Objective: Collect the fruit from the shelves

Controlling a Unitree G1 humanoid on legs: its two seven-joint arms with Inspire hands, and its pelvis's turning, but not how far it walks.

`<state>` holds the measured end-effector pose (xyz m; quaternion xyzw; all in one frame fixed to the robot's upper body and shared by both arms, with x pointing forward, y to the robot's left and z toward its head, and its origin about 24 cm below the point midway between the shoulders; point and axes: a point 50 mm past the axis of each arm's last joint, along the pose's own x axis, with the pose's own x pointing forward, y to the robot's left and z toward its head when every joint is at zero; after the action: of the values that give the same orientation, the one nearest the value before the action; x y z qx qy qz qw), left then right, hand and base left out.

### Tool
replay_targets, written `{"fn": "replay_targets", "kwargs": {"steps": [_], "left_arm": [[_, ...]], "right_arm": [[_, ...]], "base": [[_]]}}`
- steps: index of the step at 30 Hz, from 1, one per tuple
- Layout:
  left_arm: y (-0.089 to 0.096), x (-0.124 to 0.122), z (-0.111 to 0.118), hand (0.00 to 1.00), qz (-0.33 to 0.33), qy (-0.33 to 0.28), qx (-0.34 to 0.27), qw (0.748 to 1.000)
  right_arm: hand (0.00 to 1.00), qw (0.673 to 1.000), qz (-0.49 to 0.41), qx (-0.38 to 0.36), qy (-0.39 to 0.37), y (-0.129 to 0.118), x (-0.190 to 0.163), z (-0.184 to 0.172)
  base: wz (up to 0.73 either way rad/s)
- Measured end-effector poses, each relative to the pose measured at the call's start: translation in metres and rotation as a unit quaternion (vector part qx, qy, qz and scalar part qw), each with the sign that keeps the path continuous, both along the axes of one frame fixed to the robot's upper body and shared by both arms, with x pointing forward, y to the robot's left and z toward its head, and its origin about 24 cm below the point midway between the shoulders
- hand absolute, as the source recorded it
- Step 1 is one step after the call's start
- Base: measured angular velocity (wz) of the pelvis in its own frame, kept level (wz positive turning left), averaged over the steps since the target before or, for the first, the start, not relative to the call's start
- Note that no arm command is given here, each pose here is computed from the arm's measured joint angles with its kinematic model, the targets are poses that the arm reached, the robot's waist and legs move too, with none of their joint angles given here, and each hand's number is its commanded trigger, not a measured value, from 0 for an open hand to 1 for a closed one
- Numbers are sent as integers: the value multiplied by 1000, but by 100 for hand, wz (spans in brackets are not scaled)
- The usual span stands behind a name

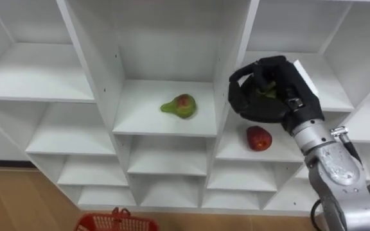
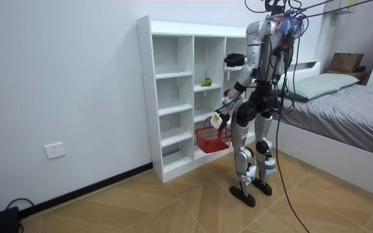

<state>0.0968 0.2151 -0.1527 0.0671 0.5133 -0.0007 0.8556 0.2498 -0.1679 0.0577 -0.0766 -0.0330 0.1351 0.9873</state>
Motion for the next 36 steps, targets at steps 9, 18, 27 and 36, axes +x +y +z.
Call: {"fn": "replay_targets", "kwargs": {"steps": [9,18,27,36], "left_arm": [[-23,36,8,100,-43,-47,-28,998],[-39,62,18,100,-88,-92,-40,991],[-52,79,26,100,-106,-116,-69,985],[-62,90,36,100,-136,-144,-91,976]], "right_arm": [[100,995,44,-43,74,26,-12,-40],[100,992,43,-48,106,39,-11,-59],[100,988,48,-62,134,42,-11,-73],[100,983,63,-85,148,47,-10,-82]], "base": [[0],[4],[2],[1]]}}
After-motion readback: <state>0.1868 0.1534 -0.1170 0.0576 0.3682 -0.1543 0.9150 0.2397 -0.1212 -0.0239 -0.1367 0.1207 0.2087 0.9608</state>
